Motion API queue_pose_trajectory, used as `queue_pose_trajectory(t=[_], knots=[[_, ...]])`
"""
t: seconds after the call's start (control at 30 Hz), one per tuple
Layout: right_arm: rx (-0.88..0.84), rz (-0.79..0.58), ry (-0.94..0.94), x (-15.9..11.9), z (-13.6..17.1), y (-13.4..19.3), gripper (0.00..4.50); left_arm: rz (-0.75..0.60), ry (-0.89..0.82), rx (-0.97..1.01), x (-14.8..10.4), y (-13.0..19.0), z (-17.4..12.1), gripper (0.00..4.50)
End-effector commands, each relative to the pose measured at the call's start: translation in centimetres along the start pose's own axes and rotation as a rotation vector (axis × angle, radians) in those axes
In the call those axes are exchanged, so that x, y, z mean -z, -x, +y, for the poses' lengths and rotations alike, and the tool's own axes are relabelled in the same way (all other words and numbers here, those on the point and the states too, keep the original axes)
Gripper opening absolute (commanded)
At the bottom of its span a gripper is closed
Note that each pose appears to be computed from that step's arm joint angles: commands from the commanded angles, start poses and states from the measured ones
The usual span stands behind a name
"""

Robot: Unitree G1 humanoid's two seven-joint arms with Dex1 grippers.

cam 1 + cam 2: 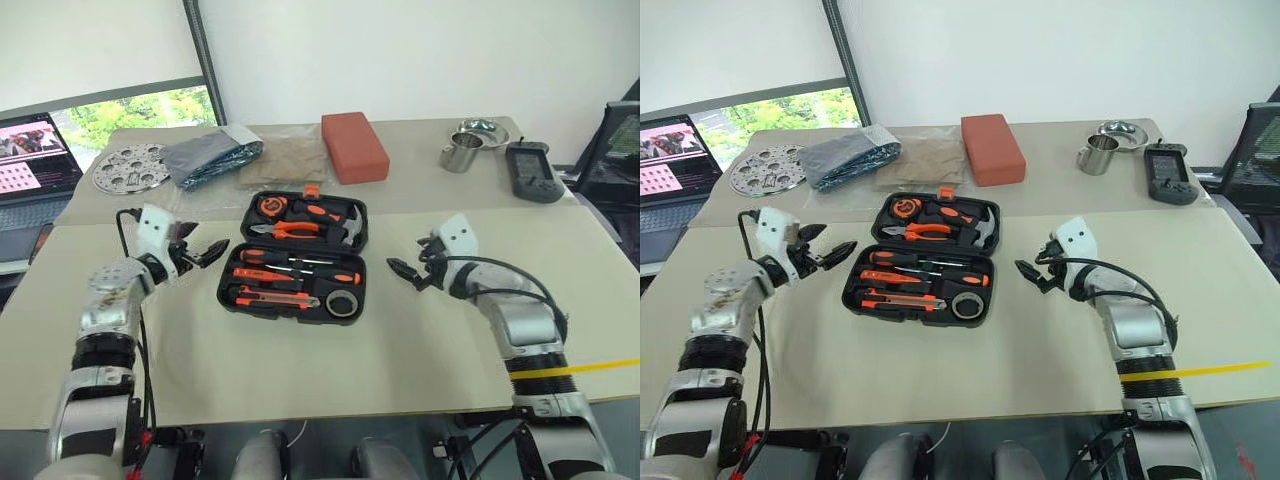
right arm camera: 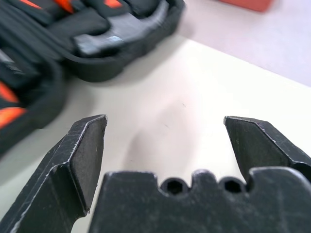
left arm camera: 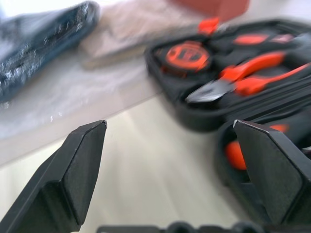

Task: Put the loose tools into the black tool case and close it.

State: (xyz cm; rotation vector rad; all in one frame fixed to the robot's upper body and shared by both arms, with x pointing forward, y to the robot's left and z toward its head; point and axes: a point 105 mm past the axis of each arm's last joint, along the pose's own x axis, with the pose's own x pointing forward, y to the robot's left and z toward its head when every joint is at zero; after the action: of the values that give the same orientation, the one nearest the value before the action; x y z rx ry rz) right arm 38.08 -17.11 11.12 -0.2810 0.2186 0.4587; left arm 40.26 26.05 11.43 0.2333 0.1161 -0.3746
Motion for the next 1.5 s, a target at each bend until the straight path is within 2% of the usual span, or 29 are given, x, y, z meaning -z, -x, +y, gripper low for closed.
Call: queue_pose_trajectory(t=[0.03, 0.2, 0.37, 0.53, 0.67, 0.83, 0.9, 1.03, 1.17, 1.23, 1.33, 1.5], knots=[[0.076, -0.055, 0.032, -1.4, -0.1, -0.8, 4.47, -0.023, -0.038, -0.189, -0.7, -0.7, 2.3, 4.50], [0.055, -0.091, 0.036, -2.0, 2.0, -2.2, 4.47, 0.056, -0.078, -0.092, 1.8, -2.5, -1.1, 4.50], [0.002, -0.098, 0.048, -2.0, 3.5, -2.8, 4.47, 0.091, -0.100, 0.046, 3.1, -3.3, -4.0, 4.50], [-0.117, -0.102, 0.038, -1.5, 5.0, -1.9, 4.47, 0.015, -0.085, 0.302, 2.9, -3.1, -8.8, 4.50], [-0.127, -0.076, 0.055, -0.6, 4.6, -1.0, 4.47, -0.001, -0.081, 0.400, 3.1, -2.3, -10.6, 4.50], [-0.185, -0.060, 0.037, -0.4, 5.3, 0.4, 4.47, 0.004, -0.071, 0.397, 3.1, -1.3, -10.4, 4.50], [-0.147, -0.053, 0.058, -0.1, 4.7, 0.8, 4.47, 0.021, -0.077, 0.368, 3.5, -0.8, -9.7, 4.50], [-0.058, -0.045, 0.048, 0.0, 2.5, 1.7, 4.47, 0.039, -0.088, 0.289, 3.6, 0.0, -7.6, 4.50], [-0.051, -0.087, -0.084, -1.7, 0.2, 3.0, 4.47, 0.033, -0.084, 0.186, 2.1, 1.1, -3.4, 4.50], [-0.095, -0.120, -0.179, -2.8, 0.3, 3.1, 4.47, 0.003, -0.037, 0.173, 0.9, 1.2, -2.3, 4.50], [-0.186, -0.091, -0.291, -3.5, 0.8, 2.5, 4.47, -0.046, 0.092, 0.208, -1.3, 0.5, -1.6, 4.50], [-0.235, -0.014, -0.391, -3.7, 0.0, 0.7, 4.47, 0.010, 0.344, 0.399, -2.6, -0.5, -2.8, 4.50]])
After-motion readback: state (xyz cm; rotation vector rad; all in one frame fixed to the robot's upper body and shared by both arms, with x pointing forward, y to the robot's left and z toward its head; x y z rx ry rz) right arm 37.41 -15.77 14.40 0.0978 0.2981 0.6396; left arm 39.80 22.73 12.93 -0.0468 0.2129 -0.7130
